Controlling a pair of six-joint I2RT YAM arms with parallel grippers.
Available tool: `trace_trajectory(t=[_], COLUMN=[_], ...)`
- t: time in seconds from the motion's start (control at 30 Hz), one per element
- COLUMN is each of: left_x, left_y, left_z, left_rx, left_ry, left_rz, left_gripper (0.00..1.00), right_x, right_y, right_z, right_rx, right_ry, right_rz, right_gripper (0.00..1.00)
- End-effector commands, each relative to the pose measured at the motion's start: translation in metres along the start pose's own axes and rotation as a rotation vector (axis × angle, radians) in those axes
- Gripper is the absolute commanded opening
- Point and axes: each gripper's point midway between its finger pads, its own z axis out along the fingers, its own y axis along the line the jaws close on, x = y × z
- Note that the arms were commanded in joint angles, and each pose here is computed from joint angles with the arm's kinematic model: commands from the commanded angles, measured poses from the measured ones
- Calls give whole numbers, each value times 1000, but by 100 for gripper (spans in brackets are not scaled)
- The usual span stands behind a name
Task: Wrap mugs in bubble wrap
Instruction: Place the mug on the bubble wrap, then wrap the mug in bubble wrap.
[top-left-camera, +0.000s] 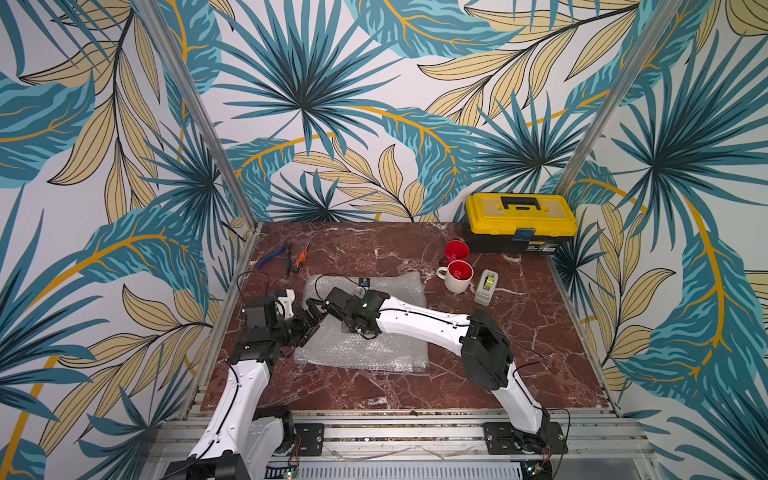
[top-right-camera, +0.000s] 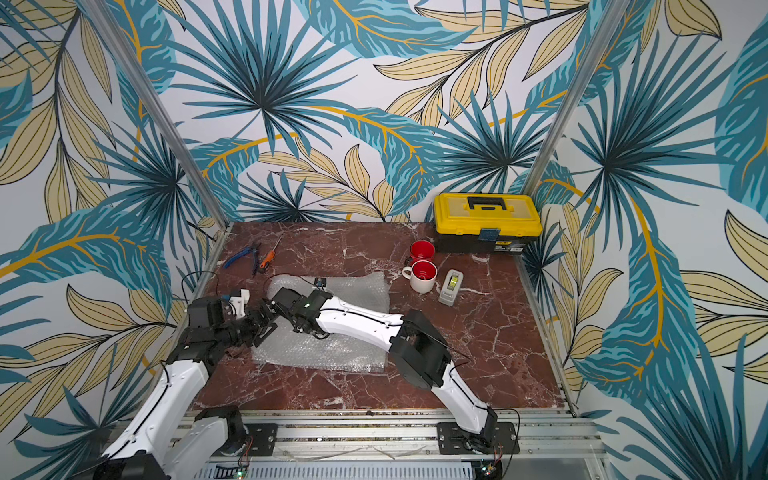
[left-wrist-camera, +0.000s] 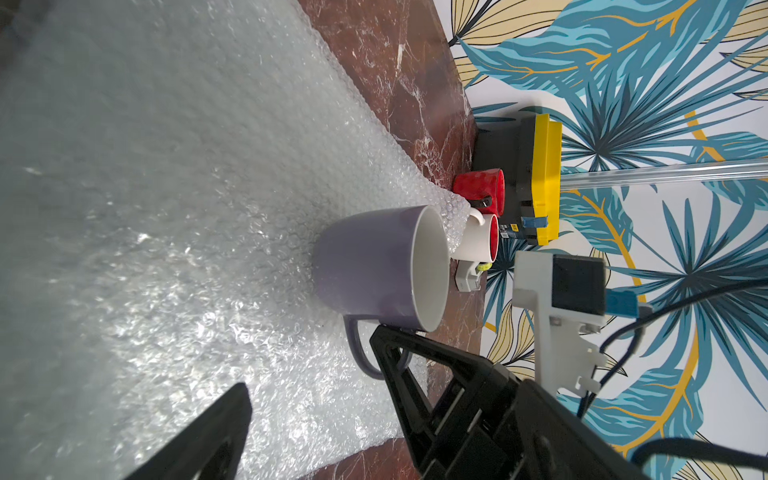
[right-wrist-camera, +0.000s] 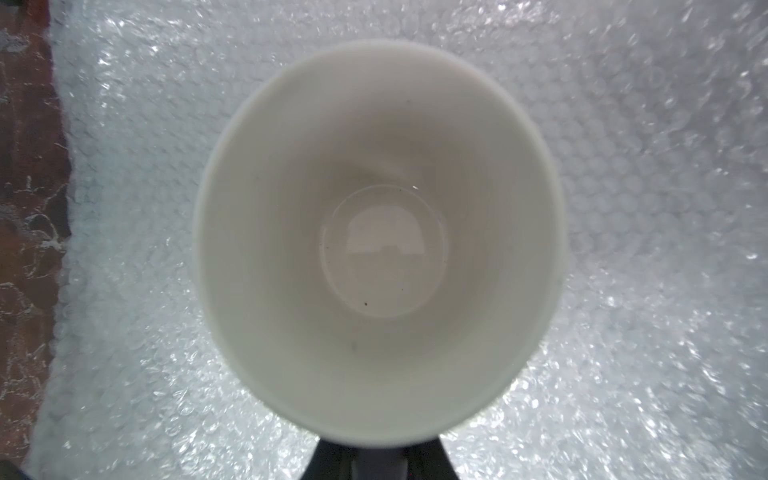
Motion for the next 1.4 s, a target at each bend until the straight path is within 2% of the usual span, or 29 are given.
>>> trace_trajectory(t=[0.0, 0.23, 0.37, 0.43, 0.53, 0.67, 0.77, 0.87, 0.97, 1.13, 1.27, 1.37], left_x=[-1, -3, -6, -4, 0, 4, 6, 9, 11, 15, 20, 22], left_y=[-2, 1, -2, -4, -15, -36, -53, -72, -89, -105, -110, -111], left_z=[1, -3, -6, -5, -1, 8, 17, 30, 45, 70, 89, 99], left_rx=[19, -34, -79, -107, -142, -178, -220, -237, -245, -255, -237, -220], left_ry=[11, 6, -9, -8, -8, -8, -4, 5, 20, 53, 87, 108], left_rz=[22, 47, 99, 135, 214, 338, 437, 525, 591, 655, 665, 657], left_gripper=[100, 100, 100, 100, 100, 100, 100, 100, 100, 100, 100, 100], right_x=[-3, -8, -25, -34, -50, -65, -77, -82, -92, -115, -127, -133], right_y=[11, 18, 27, 24, 11, -30, -80, -136, -171, -194, -187, -188], right_z=[-2, -11, -41, -55, -79, -80, -62, -37, -21, 2, 23, 40], right_rx=[-29, -92, -218, -272, -359, -453, -406, -283, -239, -234, -314, -318], right_ry=[-19, -26, -96, -146, -229, -242, -199, -131, -101, -53, 14, 60], right_rz=[16, 22, 19, -1, -31, -43, -31, -42, -26, -21, -28, -19], right_gripper=[10, 38, 61, 65, 66, 66, 66, 64, 63, 62, 62, 62])
